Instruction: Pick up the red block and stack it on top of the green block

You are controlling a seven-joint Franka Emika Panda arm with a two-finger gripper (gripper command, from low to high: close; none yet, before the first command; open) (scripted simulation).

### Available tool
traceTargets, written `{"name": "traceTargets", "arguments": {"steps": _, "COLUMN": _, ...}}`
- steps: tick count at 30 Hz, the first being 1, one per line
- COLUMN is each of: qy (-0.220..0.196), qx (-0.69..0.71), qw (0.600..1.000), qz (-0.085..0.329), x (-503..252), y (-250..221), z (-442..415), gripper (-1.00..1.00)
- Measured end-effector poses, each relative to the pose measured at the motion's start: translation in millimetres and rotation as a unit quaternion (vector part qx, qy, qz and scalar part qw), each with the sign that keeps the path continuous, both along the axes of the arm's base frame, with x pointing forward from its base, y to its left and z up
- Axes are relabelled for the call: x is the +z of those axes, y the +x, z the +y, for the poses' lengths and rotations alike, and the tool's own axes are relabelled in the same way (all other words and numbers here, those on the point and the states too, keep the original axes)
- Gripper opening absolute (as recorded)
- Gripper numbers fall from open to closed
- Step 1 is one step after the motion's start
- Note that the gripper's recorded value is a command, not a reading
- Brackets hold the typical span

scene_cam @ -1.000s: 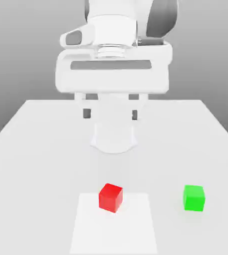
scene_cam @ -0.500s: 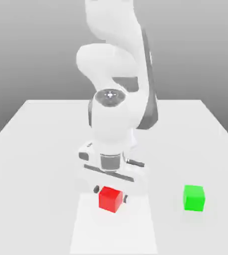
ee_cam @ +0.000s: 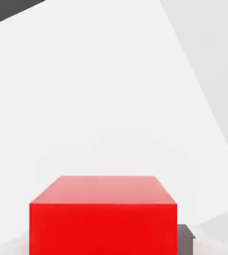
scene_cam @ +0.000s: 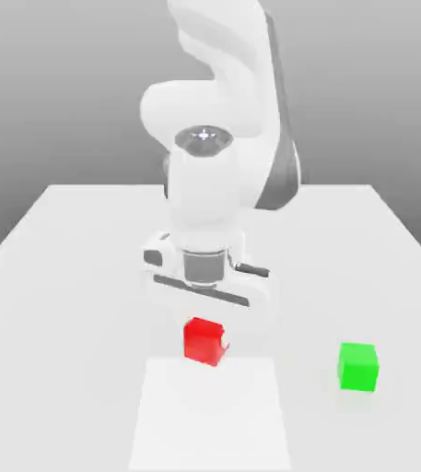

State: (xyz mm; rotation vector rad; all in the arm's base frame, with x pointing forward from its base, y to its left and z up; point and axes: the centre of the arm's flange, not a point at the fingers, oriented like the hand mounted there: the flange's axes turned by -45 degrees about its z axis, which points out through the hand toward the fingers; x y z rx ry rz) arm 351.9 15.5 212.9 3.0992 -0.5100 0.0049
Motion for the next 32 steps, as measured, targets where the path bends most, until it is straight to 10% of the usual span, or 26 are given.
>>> {"name": "traceTargets", "arguments": {"steps": 17, "qy": 0.000, "qx": 0.448, "qw": 0.894, "qz": 0.001, "x": 32, "y": -18, "z": 201, "gripper": -1.00}}
{"name": "traceTargets", "arguments": {"steps": 30, "qy": -0.002, "qx": 0.470, "qw": 0.883, "qz": 0.001, "x": -29, "y": -19, "z": 211, "gripper": -1.00}}
{"name": "traceTargets", "arguments": {"steps": 31, "qy": -0.001, "qx": 0.470, "qw": 0.882, "qz": 0.001, "x": -33, "y": -20, "z": 211, "gripper": 1.00}}
{"name": "traceTargets", "arguments": {"steps": 32, "qy": -0.001, "qx": 0.470, "qw": 0.882, "qz": 0.001, "x": -33, "y": -20, "z": 211, "gripper": 1.00}}
